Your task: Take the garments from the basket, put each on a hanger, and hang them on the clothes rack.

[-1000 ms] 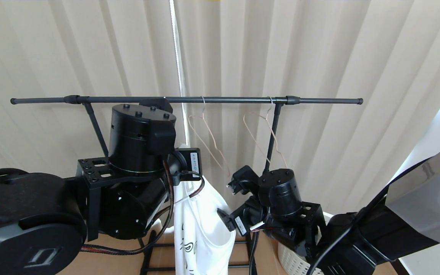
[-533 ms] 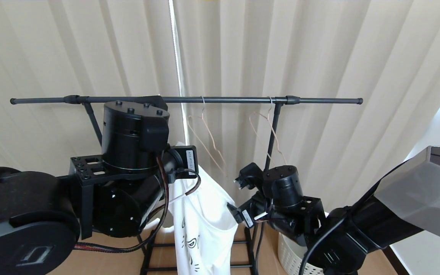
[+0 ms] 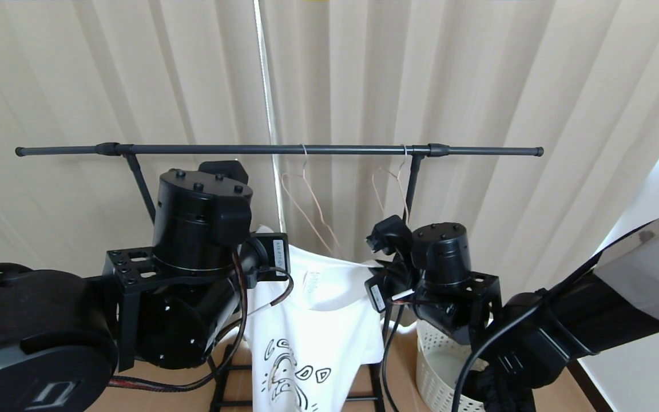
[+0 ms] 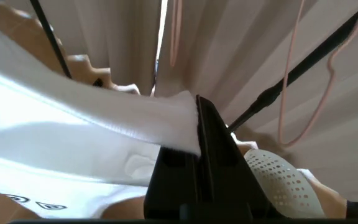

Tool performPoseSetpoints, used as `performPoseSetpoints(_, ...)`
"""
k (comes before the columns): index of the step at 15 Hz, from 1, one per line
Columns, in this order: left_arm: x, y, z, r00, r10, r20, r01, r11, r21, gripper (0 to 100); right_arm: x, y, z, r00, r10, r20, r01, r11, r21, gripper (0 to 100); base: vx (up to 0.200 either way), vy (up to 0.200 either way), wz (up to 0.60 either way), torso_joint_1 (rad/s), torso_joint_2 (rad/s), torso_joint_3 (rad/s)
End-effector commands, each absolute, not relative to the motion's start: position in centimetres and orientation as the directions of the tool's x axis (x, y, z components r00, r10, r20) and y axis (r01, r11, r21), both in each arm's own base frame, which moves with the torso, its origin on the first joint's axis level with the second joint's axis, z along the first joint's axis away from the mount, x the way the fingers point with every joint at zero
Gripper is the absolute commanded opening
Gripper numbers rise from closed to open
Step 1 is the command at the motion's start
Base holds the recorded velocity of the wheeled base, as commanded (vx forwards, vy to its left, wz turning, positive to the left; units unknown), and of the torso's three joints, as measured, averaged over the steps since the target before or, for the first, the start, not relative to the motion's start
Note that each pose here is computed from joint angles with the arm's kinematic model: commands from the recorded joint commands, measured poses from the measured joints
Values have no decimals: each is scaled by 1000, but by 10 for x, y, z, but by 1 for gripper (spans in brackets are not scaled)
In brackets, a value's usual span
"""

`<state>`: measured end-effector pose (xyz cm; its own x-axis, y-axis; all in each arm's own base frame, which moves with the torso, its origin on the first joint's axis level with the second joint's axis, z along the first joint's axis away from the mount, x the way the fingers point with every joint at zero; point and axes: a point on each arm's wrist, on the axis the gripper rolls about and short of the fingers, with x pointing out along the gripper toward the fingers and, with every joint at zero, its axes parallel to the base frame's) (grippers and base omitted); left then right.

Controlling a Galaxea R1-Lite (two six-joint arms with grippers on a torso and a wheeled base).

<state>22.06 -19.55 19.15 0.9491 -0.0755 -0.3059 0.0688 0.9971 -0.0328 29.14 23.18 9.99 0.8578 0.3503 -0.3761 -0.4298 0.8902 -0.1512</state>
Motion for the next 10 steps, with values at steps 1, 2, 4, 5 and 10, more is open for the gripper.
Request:
performPoseSetpoints(1, 223, -191, 183, 942, -55, -330, 53, 998, -16, 0, 285, 222, 139, 889, 364, -278, -409, 904, -125, 0, 0, 0, 0, 0, 0, 0)
performPoseSetpoints(2, 224, -190, 182, 941, -53, -334, 48, 999, -23, 0, 283, 220, 148, 895, 369, -252, -406, 907, -115, 0, 0, 0, 0, 0, 0, 0)
performPoseSetpoints(4, 231, -185, 179, 940, -23, -340, 14, 999, -31, 0, 279, 217, 165, 904, 376, -204, -398, 914, -80, 0, 0, 0, 0, 0, 0, 0)
performPoseSetpoints(5, 231, -184, 181, 943, -23, -333, 11, 999, -37, 0, 279, 216, 177, 914, 369, -167, -382, 923, -51, 0, 0, 0, 0, 0, 0, 0)
performPoseSetpoints(10, 226, -181, 211, 966, -46, -253, 33, 998, -56, 0, 280, 215, 212, 963, 268, 18, -268, 963, 20, 0, 0, 0, 0, 0, 0, 0)
